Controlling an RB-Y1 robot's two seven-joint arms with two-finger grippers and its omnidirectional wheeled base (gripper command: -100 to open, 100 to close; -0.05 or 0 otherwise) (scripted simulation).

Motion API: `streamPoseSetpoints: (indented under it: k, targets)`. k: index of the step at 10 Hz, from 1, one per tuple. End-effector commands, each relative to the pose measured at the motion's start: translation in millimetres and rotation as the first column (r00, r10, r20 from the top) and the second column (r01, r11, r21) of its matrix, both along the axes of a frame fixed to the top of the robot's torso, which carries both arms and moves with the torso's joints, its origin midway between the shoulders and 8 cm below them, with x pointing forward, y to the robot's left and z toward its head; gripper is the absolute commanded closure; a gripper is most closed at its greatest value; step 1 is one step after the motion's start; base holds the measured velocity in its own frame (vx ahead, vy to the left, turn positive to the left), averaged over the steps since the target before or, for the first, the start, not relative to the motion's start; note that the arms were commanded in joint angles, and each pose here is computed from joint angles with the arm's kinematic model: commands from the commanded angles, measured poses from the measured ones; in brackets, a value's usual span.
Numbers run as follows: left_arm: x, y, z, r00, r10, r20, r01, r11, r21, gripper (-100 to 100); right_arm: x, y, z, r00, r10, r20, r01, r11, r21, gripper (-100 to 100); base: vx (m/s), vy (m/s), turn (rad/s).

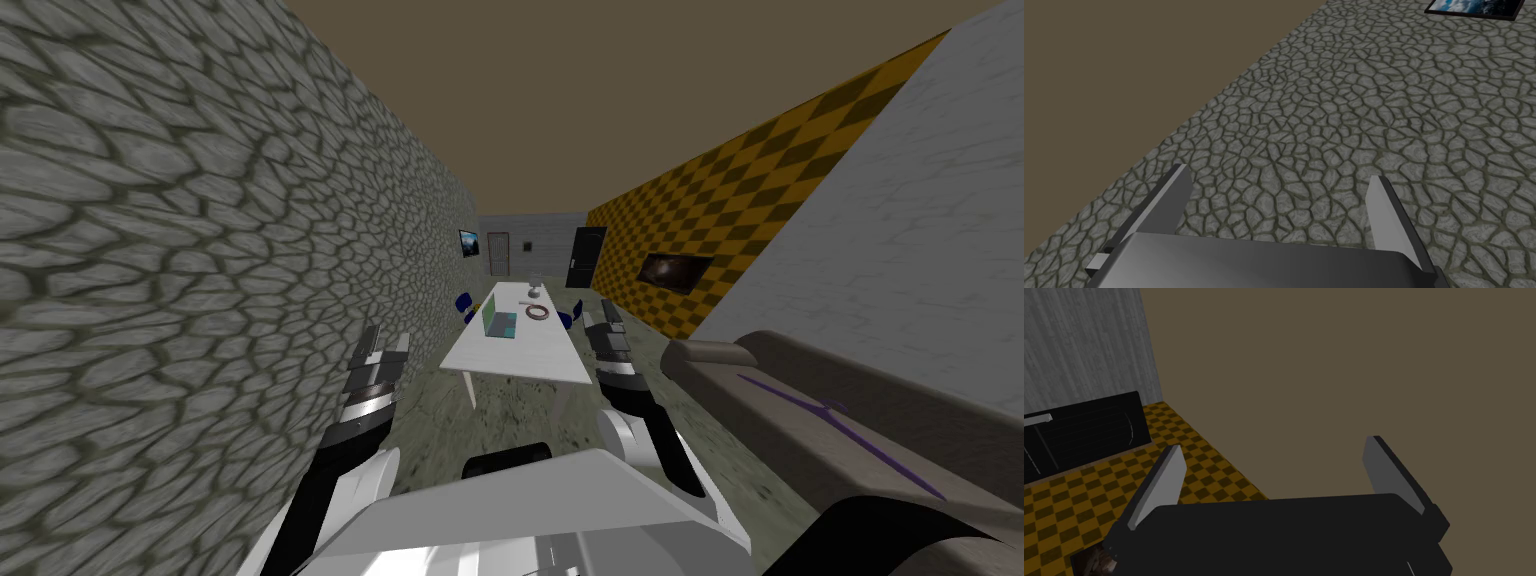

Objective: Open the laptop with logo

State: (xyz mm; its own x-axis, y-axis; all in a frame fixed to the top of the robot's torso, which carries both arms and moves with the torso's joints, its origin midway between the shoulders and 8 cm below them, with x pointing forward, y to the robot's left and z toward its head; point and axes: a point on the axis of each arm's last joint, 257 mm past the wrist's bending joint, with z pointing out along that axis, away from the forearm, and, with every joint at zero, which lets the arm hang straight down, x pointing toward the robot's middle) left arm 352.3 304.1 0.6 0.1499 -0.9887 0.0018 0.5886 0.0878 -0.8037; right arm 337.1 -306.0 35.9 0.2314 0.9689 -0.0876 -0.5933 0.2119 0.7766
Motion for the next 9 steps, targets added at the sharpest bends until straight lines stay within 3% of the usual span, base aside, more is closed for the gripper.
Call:
streamPoseSetpoints:
  k: [1, 9]
  targets:
    - [0.0, 0.0, 0.0, 1.0000, 0.000, 0.000, 0.000, 1.0000, 0.000, 0, 0.0, 0.0, 0.0, 1.000, 0.000, 0.000, 0.000, 1.000, 0.000, 0, 0.000, 0.000, 0.000]
    - [-0.1, 0.0, 0.2, 1.0000, 0.000, 0.000, 0.000, 1.0000, 0.000, 0, -0.1, 0.0, 0.2, 1.000, 0.000, 0.000, 0.000, 1.000, 0.000, 0, 0.000, 0.000, 0.000]
